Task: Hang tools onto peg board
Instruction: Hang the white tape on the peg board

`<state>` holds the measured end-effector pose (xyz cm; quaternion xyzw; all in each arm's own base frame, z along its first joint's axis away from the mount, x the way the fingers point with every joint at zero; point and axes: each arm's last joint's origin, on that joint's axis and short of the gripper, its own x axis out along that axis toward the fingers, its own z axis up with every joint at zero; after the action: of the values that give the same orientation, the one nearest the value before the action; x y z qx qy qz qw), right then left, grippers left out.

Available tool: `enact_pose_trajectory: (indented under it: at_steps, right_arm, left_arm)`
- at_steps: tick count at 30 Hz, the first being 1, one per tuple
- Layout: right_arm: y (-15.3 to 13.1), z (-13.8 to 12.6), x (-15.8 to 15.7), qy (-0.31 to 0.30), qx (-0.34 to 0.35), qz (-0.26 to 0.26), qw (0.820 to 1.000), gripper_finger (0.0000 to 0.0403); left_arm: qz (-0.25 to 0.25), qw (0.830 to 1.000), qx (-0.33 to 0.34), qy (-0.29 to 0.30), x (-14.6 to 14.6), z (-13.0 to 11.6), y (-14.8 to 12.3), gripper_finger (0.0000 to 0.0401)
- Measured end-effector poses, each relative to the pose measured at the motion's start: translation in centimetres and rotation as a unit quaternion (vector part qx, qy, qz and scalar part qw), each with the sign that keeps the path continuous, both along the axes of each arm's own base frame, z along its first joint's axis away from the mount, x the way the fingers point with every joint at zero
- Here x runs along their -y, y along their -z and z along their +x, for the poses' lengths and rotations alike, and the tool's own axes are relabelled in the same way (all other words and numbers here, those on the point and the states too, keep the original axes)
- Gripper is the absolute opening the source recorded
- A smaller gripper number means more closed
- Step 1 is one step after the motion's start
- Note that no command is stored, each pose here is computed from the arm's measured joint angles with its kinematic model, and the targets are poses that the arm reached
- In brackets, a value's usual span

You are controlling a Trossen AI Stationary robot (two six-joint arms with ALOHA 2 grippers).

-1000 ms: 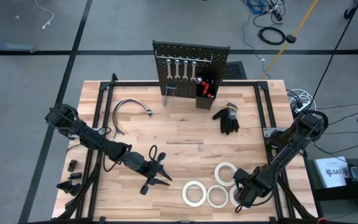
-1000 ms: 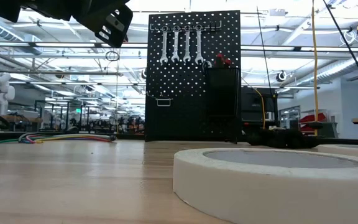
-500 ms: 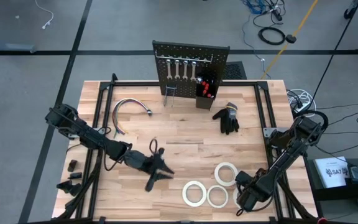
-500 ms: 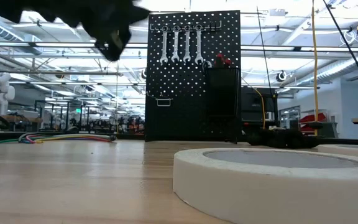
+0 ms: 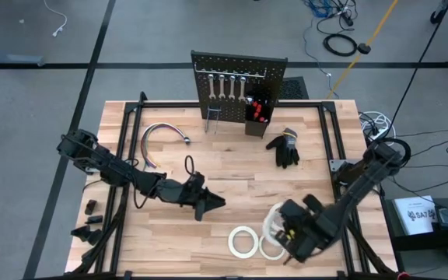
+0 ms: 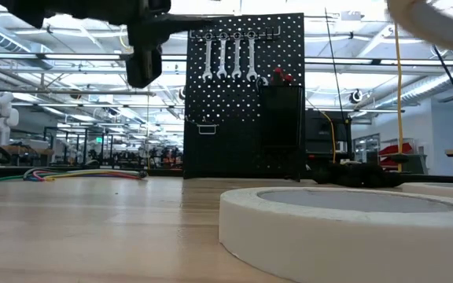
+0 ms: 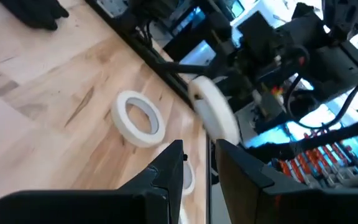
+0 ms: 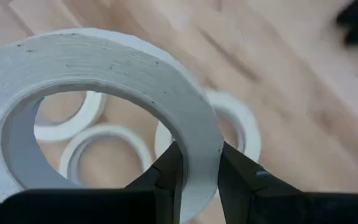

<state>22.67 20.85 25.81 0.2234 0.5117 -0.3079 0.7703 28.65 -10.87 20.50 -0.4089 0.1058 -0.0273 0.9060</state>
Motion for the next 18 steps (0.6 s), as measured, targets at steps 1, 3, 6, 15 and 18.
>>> enact_pose_trajectory:
  at_steps: [1, 3, 6, 15, 18]
  right_arm:
    - [0.1, 0.6, 0.5, -0.007, -0.002, -0.007, 1.000, 0.0063]
    - [0.4, 2.0, 1.6, -0.022, -0.007, -0.018, 1.000, 0.0063]
    - [0.7, 4.2, 3.2, -0.047, 0.007, -0.038, 0.998, 0.0063]
    - [0.6, 8.0, 6.8, -0.112, 0.029, -0.063, 0.991, 0.0063]
    - [0.6, 8.2, 7.3, -0.120, 0.024, -0.069, 0.990, 0.0063]
  left_arm:
    - [-0.001, 1.000, 0.002, -0.005, 0.0, 0.1, -0.2, 0.0096]
    - [0.000, 1.000, 0.007, -0.009, 0.1, 0.2, -0.5, 0.0096]
    - [-0.004, 1.000, 0.010, -0.011, 0.2, 0.5, -0.7, 0.0102]
    - [-0.028, 0.999, -0.035, -0.017, 1.2, 3.7, 1.9, 0.0180]
    - [-0.032, 0.999, -0.032, -0.028, 0.8, 4.7, 2.0, 0.0197]
